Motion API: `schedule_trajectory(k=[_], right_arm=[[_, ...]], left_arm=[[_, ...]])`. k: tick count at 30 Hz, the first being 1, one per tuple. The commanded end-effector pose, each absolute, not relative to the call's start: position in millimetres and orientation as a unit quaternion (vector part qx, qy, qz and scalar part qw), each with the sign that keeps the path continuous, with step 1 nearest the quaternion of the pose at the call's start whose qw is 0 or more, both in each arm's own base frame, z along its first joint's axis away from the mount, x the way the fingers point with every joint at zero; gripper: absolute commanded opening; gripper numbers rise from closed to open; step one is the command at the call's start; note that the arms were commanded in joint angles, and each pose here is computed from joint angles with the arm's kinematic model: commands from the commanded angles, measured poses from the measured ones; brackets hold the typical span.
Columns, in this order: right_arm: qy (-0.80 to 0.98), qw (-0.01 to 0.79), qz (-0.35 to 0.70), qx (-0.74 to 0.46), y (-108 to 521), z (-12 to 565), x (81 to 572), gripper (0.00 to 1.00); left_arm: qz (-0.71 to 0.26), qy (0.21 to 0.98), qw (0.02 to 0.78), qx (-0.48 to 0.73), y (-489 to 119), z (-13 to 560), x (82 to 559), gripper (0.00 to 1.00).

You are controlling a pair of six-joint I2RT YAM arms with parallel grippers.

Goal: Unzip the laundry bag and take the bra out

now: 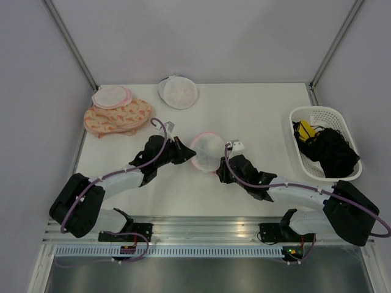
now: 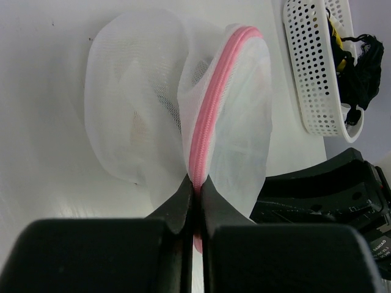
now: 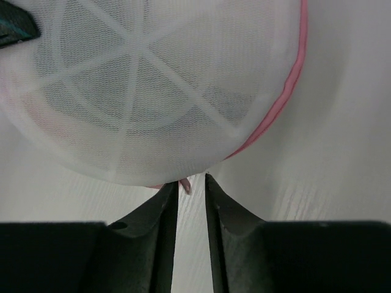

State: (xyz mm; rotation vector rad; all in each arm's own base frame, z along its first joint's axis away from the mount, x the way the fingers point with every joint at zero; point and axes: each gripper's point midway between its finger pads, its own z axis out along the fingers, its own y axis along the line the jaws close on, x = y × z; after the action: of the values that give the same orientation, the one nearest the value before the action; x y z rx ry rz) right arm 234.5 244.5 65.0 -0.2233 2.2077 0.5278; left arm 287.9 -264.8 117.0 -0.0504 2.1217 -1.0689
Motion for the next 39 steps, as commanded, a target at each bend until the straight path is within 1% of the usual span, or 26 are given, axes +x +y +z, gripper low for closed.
schedule_trajectory(k=[1,2,3,4,5,7,14,18,19,21,24,27,28,29,31,32,33,35,37,38,39], right_arm=[[0.853,0.479,0.204,-0.045,248.5,95.7,258.8,0.27],[0.853,0.483,0.192,-0.038,244.2,94.9,260.1,0.22],[0.853,0.485,0.188,-0.036,242.1,95.8,260.3,0.13],[0.855,0.485,0.181,-0.036,239.8,94.6,259.8,0.08],[0.858,0.485,0.166,-0.033,234.0,92.3,260.1,0.04],[0.859,0.487,0.155,-0.029,228.5,93.7,260.4,0.01],[0.866,0.491,0.093,-0.014,198.7,95.1,258.2,0.0],[0.867,0.497,0.028,0.017,177.2,104.1,264.2,0.0],[0.868,0.495,-0.005,0.023,165.4,102.9,264.2,0.01],[0.867,0.497,-0.022,0.023,164.2,107.5,268.0,0.0],[0.87,0.493,-0.017,0.013,168.7,108.5,268.3,0.0],[0.877,0.479,0.033,-0.013,184.8,106.0,261.7,0.0],[0.877,0.477,0.052,-0.025,192.6,107.4,260.3,0.0],[0.882,0.463,0.076,-0.038,200.4,103.1,253.9,0.0],[0.883,0.455,0.103,-0.055,210.1,104.0,249.0,0.0],[0.886,0.443,0.119,-0.067,216.3,100.7,244.0,0.0],[0.887,0.439,0.125,-0.068,218.6,99.2,242.4,0.0],[0.886,0.436,0.14,-0.071,223.7,99.2,241.4,0.0],[0.884,0.433,0.161,-0.075,232.1,100.2,239.1,0.0],[0.884,0.43,0.166,-0.077,234.5,98.8,239.0,0.0],[0.884,0.42,0.186,-0.087,242.7,98.8,234.4,0.0]], left_arm=[[-0.447,0.812,0.375,-0.015,-270.5,132.5,283.7,0.02],[-0.448,0.812,0.375,-0.015,-270.7,132.6,283.2,0.02],[-0.448,0.811,0.375,-0.014,-270.7,133.2,283.2,0.02],[-0.447,0.813,0.374,-0.014,-270.2,131.5,282.5,0.02],[-0.446,0.813,0.374,-0.015,-270.1,131.4,282.7,0.02],[-0.448,0.812,0.374,-0.012,-270.6,132.0,281.8,0.02],[-0.438,0.818,0.372,-0.005,-268.7,128.0,281.0,0.02],[-0.418,0.827,0.375,0.034,-270.3,128.1,283.6,0.02],[-0.414,0.83,0.372,0.044,-270.9,127.8,284.6,0.02],[-0.409,0.828,0.377,0.075,-275.6,132.4,289.0,0.02],[-0.394,0.83,0.38,0.105,-281.8,135.0,304.6,0.02],[-0.38,0.829,0.395,0.113,-287.3,143.0,330.1,0.02],[-0.374,0.834,0.39,0.109,-286.9,134.1,339.8,0.02],[-0.373,0.834,0.393,0.107,-288.1,135.5,346.9,0.07],[-0.368,0.835,0.399,0.088,-290.0,137.6,365.4,0.27],[-0.368,0.834,0.404,0.075,-288.9,141.9,373.9,0.54],[-0.362,0.837,0.406,0.065,-287.2,140.9,376.7,0.65],[-0.356,0.838,0.411,0.048,-281.7,145.8,376.3,0.79],[-0.327,0.851,0.411,0.009,-265.3,137.1,372.0,0.84],[-0.312,0.849,0.427,-0.012,-253.6,145.8,371.0,0.86],[-0.304,0.855,0.418,-0.033,-244.5,137.5,360.7,0.86]])
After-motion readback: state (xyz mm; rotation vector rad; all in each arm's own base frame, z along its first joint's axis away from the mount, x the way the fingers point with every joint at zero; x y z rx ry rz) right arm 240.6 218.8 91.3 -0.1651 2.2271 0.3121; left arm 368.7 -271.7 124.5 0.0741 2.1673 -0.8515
